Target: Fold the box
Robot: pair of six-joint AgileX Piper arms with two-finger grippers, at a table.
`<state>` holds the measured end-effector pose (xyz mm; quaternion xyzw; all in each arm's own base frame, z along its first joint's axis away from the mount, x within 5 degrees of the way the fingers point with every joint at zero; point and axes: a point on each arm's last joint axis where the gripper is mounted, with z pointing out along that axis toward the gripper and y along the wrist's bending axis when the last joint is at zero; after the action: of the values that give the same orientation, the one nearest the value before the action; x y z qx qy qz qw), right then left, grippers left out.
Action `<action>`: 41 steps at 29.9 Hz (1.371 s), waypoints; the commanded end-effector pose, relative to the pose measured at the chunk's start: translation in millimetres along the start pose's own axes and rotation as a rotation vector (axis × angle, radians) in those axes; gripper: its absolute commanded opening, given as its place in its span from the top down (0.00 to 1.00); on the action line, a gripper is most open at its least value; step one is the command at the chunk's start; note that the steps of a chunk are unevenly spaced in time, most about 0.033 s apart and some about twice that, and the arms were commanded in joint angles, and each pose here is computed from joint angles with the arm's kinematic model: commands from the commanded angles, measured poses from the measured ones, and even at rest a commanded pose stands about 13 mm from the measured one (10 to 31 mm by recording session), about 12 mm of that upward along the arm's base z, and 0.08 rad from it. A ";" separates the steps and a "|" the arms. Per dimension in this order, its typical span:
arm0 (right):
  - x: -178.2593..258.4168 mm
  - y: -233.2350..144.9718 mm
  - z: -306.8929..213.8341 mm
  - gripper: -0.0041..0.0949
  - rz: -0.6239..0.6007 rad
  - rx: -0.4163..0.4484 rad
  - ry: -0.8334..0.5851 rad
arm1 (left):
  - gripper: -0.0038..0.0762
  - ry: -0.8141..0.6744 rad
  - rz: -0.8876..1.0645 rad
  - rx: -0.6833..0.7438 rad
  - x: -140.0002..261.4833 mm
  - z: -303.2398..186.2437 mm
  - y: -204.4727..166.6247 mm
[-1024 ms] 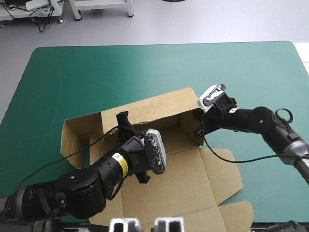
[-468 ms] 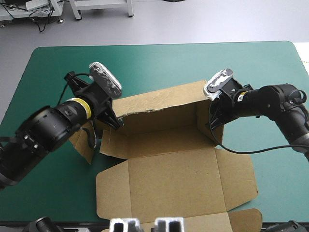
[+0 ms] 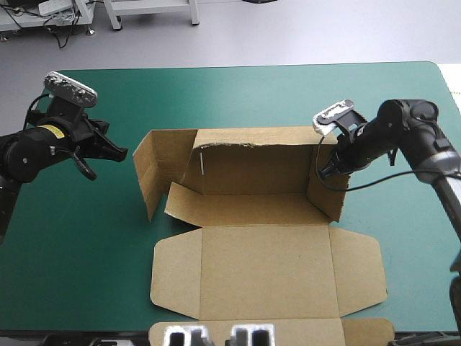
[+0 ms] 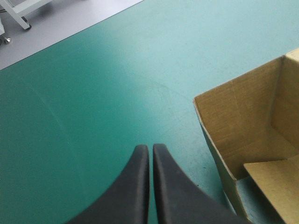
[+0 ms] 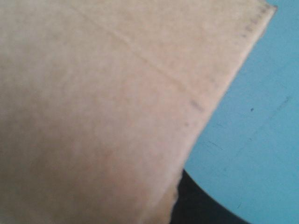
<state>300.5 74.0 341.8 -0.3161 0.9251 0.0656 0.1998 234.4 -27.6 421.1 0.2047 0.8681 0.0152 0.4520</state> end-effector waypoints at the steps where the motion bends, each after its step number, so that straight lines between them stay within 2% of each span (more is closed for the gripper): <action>1: -23.0 -11.8 -3.9 0.98 -0.052 0.003 -0.001 | 0.94 -0.133 -0.025 -0.032 -12.9 -16.9 6.9; 8: -69.8 -36.4 25.7 0.98 -0.049 -0.021 -0.034 | 0.94 -0.122 0.007 -0.046 -11.9 -16.8 8.1; 11: -81.3 -42.5 40.0 0.91 -0.043 -0.041 -0.044 | 0.94 -0.120 0.017 -0.050 -11.8 -16.8 8.3; 14: -88.7 -46.4 50.9 0.71 -0.036 -0.057 -0.054 | 0.94 -0.122 0.021 -0.052 -12.3 -15.3 8.8; 15: -92.0 -47.0 54.4 0.58 -0.029 -0.069 -0.070 | 0.94 -0.121 0.028 -0.052 -12.3 -15.0 8.8; 18: -98.0 -48.1 56.0 0.32 -0.014 -0.068 -0.122 | 0.94 -0.113 0.026 -0.046 -11.8 -11.4 8.8; 20: -100.7 -48.8 52.9 0.25 0.000 -0.059 -0.142 | 0.94 -0.107 0.020 -0.038 -11.4 -8.3 8.6; 25: -104.1 -46.0 23.0 0.25 0.044 -0.038 -0.152 | 0.94 -0.100 0.021 -0.044 -5.6 0.0 8.3; 31: -101.2 -44.1 5.9 0.25 0.029 0.004 -0.169 | 0.94 -0.048 0.005 -0.024 1.5 3.3 6.5; 41: -104.1 -53.0 61.9 0.25 0.083 -0.072 -0.076 | 0.94 -0.050 -0.027 -0.022 5.3 -19.1 2.0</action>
<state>433.2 105.1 310.3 -0.2863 0.9298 0.1100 0.2034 231.1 -21.9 406.6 0.2035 0.8823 0.0104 0.4242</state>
